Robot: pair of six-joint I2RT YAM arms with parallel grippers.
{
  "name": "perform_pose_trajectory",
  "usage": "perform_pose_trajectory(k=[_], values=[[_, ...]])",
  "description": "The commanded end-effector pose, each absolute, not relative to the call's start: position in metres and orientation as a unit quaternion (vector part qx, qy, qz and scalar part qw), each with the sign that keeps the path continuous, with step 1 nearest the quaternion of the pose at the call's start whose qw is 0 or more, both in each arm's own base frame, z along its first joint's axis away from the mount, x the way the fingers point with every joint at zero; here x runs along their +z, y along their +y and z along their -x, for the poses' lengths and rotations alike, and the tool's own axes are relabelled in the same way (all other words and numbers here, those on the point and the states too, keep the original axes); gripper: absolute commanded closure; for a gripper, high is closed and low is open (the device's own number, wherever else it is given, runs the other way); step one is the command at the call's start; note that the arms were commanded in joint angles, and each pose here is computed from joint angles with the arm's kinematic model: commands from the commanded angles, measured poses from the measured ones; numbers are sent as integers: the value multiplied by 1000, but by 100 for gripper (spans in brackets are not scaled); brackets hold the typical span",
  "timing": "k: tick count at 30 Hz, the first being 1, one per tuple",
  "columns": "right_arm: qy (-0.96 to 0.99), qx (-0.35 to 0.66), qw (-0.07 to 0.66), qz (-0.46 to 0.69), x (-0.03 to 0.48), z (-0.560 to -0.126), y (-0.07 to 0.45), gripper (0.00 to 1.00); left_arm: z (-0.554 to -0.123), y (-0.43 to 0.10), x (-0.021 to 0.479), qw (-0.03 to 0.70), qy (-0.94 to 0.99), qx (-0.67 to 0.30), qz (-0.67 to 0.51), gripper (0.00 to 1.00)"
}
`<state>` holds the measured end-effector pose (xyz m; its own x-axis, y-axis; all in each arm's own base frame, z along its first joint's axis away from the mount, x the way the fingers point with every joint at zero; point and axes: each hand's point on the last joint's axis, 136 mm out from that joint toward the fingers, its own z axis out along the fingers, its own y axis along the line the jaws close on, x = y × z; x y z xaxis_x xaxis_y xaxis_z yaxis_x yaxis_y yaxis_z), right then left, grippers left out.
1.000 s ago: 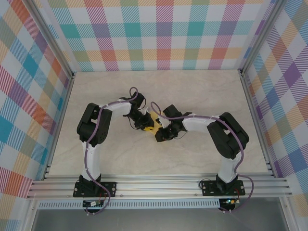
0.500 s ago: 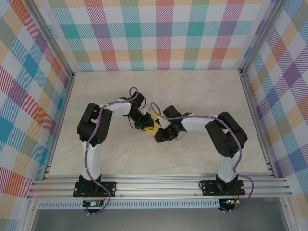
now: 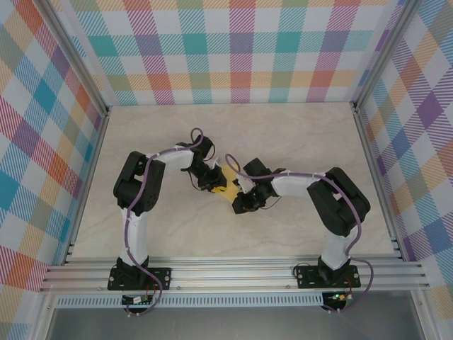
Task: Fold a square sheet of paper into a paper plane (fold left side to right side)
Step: Third fold the triangle at the center of the table.
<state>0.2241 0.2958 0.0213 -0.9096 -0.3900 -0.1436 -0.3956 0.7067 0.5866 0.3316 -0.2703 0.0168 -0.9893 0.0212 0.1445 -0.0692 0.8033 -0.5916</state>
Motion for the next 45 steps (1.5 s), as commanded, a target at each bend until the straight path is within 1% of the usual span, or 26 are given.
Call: perform_pose_trajectory(k=[1, 4, 6, 9, 12, 18, 25, 29, 33, 36, 39, 42, 45], values=[[916, 337, 8, 216, 49, -221, 295, 82, -326, -248, -34, 78, -969, 232, -21, 84], [909, 353, 44, 216, 78, -236, 301, 83, -327, -249, -33, 76, -969, 233, -22, 84], [908, 357, 58, 213, 84, -244, 304, 87, -327, -249, -32, 75, -969, 233, -21, 84], [913, 350, 42, 208, 71, -252, 309, 95, -328, -250, -32, 75, -969, 233, -21, 84], [918, 346, 27, 194, 55, -258, 314, 100, -328, -251, -31, 74, -969, 235, -20, 84], [930, 323, 3, 177, 29, -257, 309, 100, -329, -251, -29, 72, -969, 236, -19, 84], [949, 275, -22, 153, 3, -243, 287, 100, -330, -252, -26, 70, -969, 237, -19, 84], [953, 265, -43, 143, -9, -233, 278, 100, -333, -254, -23, 66, -968, 242, -16, 84], [957, 247, -65, 135, -21, -224, 270, 100, -342, -263, -1, 49, -963, 265, -6, 83], [960, 237, -72, 128, -25, -222, 266, 100, -350, -268, 27, 22, -959, 284, 3, 82], [962, 230, -72, 126, -26, -223, 265, 100, -351, -272, 52, 0, -953, 304, 6, 84], [963, 226, -74, 126, -27, -224, 265, 100, -344, -273, 62, -6, -950, 312, 5, 87], [963, 227, -74, 127, -28, -224, 265, 100, -330, -275, 56, 6, -949, 317, 0, 89]])
